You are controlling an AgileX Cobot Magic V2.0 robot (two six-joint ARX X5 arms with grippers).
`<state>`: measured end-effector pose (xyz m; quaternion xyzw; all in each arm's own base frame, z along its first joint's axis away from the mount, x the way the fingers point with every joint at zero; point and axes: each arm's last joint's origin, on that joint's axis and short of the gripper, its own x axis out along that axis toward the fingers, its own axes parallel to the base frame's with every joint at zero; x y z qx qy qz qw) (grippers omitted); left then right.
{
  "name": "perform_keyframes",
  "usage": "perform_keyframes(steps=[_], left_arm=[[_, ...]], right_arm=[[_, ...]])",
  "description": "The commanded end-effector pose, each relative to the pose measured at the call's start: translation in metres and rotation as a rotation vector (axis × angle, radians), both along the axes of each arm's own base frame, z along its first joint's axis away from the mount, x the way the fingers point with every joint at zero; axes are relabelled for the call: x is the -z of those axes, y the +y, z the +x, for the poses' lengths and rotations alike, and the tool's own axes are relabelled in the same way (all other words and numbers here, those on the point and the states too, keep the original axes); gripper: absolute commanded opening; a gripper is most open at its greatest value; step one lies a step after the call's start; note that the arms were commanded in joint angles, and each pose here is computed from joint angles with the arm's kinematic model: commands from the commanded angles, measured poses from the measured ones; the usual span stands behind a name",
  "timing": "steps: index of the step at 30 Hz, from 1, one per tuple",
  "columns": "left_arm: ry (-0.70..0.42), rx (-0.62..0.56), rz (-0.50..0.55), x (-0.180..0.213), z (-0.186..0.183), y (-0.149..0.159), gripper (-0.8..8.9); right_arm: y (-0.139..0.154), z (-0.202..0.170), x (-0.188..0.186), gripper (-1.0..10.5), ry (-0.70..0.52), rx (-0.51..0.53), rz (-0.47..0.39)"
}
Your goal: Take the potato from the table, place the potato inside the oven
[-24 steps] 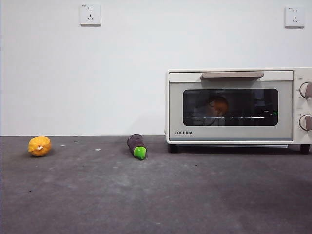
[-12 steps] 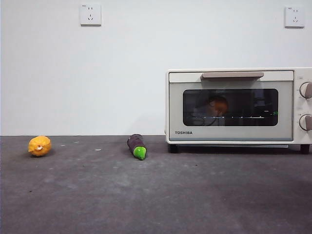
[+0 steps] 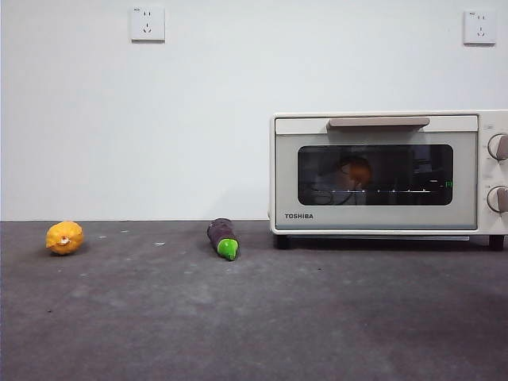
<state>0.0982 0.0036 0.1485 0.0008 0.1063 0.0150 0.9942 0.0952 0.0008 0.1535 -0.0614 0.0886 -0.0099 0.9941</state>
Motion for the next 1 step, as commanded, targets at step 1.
perform_keyframes(steps=[1], left_arm=[[0.004,-0.006,-0.007,0.0028,0.0004,0.0004,-0.04]], right_arm=[[-0.0001,0.0006,0.0033,0.0,0.002,0.005,0.007]])
